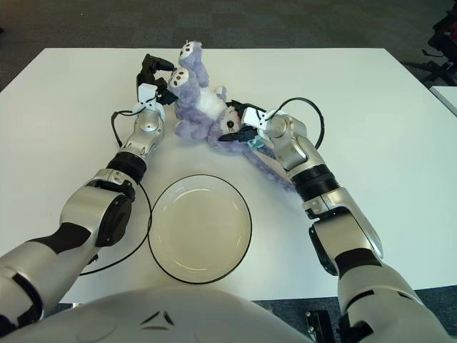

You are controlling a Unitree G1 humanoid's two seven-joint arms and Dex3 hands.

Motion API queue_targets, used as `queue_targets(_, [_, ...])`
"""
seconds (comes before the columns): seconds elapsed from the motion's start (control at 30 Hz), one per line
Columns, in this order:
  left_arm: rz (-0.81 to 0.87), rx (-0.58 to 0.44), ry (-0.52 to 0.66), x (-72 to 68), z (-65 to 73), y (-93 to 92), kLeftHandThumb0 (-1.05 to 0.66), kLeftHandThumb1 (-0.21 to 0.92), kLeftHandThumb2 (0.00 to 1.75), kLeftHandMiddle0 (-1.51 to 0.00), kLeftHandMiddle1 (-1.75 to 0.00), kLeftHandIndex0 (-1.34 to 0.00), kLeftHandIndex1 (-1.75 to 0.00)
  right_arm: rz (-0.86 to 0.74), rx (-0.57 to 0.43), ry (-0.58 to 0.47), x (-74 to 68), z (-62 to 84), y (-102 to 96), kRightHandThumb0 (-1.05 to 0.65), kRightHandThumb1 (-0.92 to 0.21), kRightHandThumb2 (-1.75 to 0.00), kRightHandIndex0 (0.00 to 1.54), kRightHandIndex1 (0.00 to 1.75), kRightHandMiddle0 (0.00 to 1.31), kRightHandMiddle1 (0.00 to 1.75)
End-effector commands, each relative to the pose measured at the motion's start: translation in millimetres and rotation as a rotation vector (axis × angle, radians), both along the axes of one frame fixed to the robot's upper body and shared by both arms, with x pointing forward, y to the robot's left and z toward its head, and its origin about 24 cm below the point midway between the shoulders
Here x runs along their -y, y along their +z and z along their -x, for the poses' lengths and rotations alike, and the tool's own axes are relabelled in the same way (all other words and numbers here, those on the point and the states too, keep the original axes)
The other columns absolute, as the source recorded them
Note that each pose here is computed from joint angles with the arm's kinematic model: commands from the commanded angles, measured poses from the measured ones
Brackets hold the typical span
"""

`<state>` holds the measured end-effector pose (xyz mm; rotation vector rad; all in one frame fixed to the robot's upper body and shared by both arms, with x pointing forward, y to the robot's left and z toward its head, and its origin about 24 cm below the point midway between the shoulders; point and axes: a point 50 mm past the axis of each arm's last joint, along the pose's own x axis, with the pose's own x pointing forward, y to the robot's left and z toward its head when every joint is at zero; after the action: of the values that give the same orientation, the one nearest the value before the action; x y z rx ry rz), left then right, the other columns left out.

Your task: Put the doll into the plate.

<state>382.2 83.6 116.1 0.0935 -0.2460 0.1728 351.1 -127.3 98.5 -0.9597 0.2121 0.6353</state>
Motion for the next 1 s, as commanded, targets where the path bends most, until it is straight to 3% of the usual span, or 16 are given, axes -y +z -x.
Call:
queue_targets(0.0, [-0.006, 0.014, 0.003, 0.6, 0.7, 2.0, -0.39, 0.65, 0.89, -0.94, -1.69, -0.36, -1.75, 0.022, -0.175, -0.079, 7.3, 15.1, -45.7, -0.33, -0.28, -0.87, 0.15, 0.06, 0.00, 0.14])
queue_targets(0.07, [-0.004, 0.014, 0.002, 0.2, 0.6, 1.9, -0.39, 0.65, 0.89, -0.94, -1.69, -0.36, -1.75, 0.022, -0.164, -0.086, 6.1, 15.1, -42.5, -0.18, -0.15, -1.05, 0.20, 0.09, 0.00, 0.31])
queue_targets(0.13, [-0.002, 0.014, 0.003, -0.4, 0.6, 1.9, -0.39, 0.66, 0.88, -0.95, -1.69, -0.36, -1.75, 0.030, -0.152, -0.091, 5.0, 15.4, -39.2, -0.02, -0.07, -1.21, 0.12, 0.51, 0.00, 0.70])
queue_targets(0.23, [0.001, 0.015, 0.004, -0.7, 0.7, 1.9, -0.39, 0.66, 0.88, -0.95, -1.68, -0.36, -1.75, 0.048, -0.144, -0.099, 5.1, 15.8, -37.6, 0.08, -0.04, -1.31, 0.09, 0.99, 0.00, 1.07])
queue_targets(0.37, [0.009, 0.014, 0.005, -0.6, 0.7, 2.0, -0.39, 0.66, 0.88, -0.95, -1.68, -0.36, -1.75, 0.090, -0.124, -0.116, 6.5, 15.8, -35.6, 0.13, -0.08, -1.38, 0.24, 1.36, 0.04, 1.46])
queue_targets(0.47, [0.013, 0.013, 0.006, -0.9, 0.7, 1.9, -0.39, 0.66, 0.88, -0.95, -1.69, -0.36, -1.75, 0.108, -0.106, -0.138, 9.7, 12.9, -35.1, 0.14, -0.10, -1.39, 0.28, 1.45, 0.09, 1.58])
queue_targets(0.53, [0.016, 0.012, 0.006, -1.1, 0.7, 1.8, -0.39, 0.66, 0.87, -0.96, -1.70, -0.36, -1.75, 0.111, -0.097, -0.145, 9.3, 13.2, -35.6, 0.30, -0.35, -1.13, 0.44, 1.54, 0.22, 1.68])
queue_targets(0.63, [0.018, 0.010, 0.006, -1.4, 0.6, 1.6, -0.39, 0.66, 0.87, -0.96, -1.72, -0.36, -1.75, 0.111, -0.092, -0.156, 9.6, 12.8, -35.4, 0.38, -0.45, -1.02, 0.53, 1.56, 0.33, 1.72])
queue_targets(0.97, [-0.004, 0.007, 0.012, -3.9, 0.5, 0.3, -0.39, 0.66, 0.87, -0.94, -1.70, -0.35, -1.75, 0.004, -0.097, -0.231, 10.7, 14.1, -30.3, 0.44, -0.39, -1.09, 0.64, 1.57, 0.60, 1.75])
